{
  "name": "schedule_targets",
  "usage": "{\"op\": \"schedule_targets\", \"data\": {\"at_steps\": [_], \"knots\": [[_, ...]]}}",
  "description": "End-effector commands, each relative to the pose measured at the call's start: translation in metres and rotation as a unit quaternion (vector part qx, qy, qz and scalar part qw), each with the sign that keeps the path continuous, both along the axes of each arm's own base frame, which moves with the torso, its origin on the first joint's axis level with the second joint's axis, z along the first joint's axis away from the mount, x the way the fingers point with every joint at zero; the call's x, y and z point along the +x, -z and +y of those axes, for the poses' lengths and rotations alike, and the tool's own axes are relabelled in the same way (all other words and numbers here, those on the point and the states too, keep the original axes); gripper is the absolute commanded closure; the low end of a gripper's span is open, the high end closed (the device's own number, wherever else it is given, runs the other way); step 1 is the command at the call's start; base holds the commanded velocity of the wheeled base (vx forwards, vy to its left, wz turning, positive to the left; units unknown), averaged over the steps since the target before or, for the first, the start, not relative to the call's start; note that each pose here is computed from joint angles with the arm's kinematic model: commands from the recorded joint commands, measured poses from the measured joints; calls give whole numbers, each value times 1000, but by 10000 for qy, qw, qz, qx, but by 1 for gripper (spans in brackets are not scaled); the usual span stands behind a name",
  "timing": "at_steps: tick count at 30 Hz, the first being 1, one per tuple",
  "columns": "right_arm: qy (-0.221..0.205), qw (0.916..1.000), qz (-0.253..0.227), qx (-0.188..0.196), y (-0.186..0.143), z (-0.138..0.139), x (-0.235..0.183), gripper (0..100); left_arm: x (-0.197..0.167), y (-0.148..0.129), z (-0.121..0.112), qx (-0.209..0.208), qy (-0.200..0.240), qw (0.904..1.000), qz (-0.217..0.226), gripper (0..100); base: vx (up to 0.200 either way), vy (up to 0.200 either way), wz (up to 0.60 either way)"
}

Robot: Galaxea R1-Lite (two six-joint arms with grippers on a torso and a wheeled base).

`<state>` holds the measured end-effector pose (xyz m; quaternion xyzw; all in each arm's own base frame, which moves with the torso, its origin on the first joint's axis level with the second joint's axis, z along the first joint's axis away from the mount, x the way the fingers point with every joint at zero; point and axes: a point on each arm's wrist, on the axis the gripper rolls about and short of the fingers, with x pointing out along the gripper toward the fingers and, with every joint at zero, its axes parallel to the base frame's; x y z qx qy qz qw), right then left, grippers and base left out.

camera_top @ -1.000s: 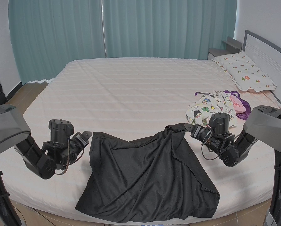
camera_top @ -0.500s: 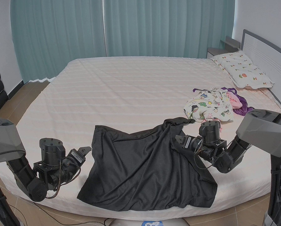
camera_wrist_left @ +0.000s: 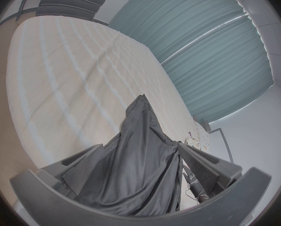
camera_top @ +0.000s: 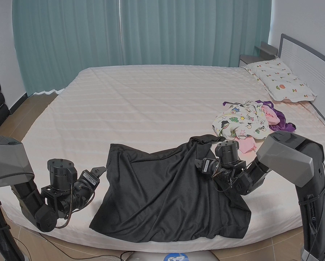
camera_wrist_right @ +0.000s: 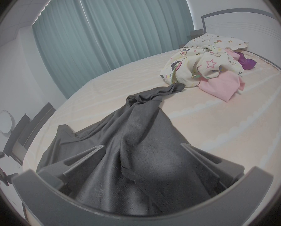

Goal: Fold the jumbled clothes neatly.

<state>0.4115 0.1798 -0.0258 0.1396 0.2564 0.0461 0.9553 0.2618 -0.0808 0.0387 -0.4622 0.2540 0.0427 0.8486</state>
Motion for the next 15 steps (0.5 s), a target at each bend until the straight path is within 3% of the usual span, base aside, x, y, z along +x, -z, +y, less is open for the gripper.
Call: {"op": "schedule_targets", "data": {"at_steps": [1,9,10,15], "knots": [[-15,10000,81,-42,16,4,4,0,1,7,0,22,-23,9999,100,0,0,0,0],[30,10000,23,-67,14,5,5,0,1,10,0,30,-39,9998,168,0,0,0,0],[98,9999,-22,-78,11,2,6,100,2,10,0,36,-31,9999,144,0,0,0,0],[70,9998,136,-159,18,1,-1,100,2,10,0,42,-38,9999,150,0,0,0,0]]}}
